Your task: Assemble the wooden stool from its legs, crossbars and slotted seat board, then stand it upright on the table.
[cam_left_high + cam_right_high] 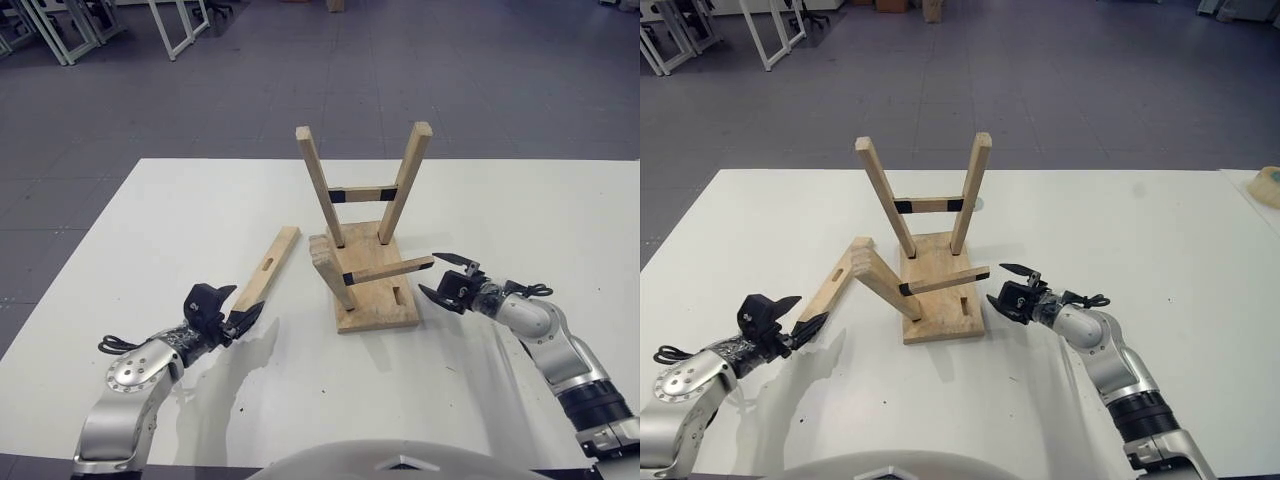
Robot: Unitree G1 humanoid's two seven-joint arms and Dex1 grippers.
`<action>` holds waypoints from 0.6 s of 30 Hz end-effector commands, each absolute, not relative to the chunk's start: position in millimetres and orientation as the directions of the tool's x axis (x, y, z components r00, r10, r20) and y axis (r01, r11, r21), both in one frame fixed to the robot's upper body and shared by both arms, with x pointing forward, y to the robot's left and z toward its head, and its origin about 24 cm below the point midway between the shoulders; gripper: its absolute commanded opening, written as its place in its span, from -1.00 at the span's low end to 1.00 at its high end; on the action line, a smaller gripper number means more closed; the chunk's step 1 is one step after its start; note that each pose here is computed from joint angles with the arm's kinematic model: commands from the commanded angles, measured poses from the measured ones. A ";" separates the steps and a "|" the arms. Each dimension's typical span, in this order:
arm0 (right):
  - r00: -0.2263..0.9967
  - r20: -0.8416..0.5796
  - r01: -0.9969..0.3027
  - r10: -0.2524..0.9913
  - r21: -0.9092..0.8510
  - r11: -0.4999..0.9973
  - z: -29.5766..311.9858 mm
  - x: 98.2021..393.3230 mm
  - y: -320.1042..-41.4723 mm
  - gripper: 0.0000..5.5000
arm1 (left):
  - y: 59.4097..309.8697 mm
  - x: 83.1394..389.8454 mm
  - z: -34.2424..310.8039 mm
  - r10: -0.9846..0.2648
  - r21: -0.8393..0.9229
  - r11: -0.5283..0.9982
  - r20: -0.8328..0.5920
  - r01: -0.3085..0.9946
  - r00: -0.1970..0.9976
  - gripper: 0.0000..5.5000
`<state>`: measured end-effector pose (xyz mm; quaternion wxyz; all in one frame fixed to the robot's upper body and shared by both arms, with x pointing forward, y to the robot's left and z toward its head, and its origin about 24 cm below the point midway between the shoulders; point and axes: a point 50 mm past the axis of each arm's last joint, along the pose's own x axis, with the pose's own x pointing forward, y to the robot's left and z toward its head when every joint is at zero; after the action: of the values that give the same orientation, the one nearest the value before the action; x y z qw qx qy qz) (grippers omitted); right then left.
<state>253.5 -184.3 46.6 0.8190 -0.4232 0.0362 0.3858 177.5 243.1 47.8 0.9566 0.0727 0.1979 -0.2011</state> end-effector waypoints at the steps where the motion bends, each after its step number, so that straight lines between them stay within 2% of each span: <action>1: 0.699 -0.390 -0.662 0.599 -0.670 0.337 50.8 254.6 -186.0 0.29 | 247.0 180.4 39.1 -0.322 0.071 0.921 -0.421 0.384 0.848 0.23; 9: 0.709 -0.379 -0.652 0.595 -0.675 0.346 53.2 257.9 -186.0 0.29 | 246.9 175.1 17.1 -0.308 -0.010 0.936 -0.509 0.353 0.804 0.23; 12: 0.731 -0.358 -0.643 0.582 -0.646 0.411 60.4 255.9 -192.6 0.29 | 244.3 178.5 15.7 -0.291 -0.022 0.945 -0.515 0.327 0.806 0.03; 15: 0.794 -0.320 -0.591 0.517 -0.606 0.533 77.2 259.3 -215.2 0.29 | 243.8 180.6 14.7 -0.263 -0.007 0.952 -0.528 0.306 0.807 -0.12; 18: 0.834 -0.251 -0.549 0.491 -0.464 0.695 101.0 264.5 -232.6 0.29 | 248.8 190.5 24.2 -0.215 0.015 0.968 -0.465 0.251 0.859 -0.25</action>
<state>261.1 -225.7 84.1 0.8984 -0.3203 0.0601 0.2943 184.9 243.6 20.4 0.9564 0.0371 0.2503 -0.1458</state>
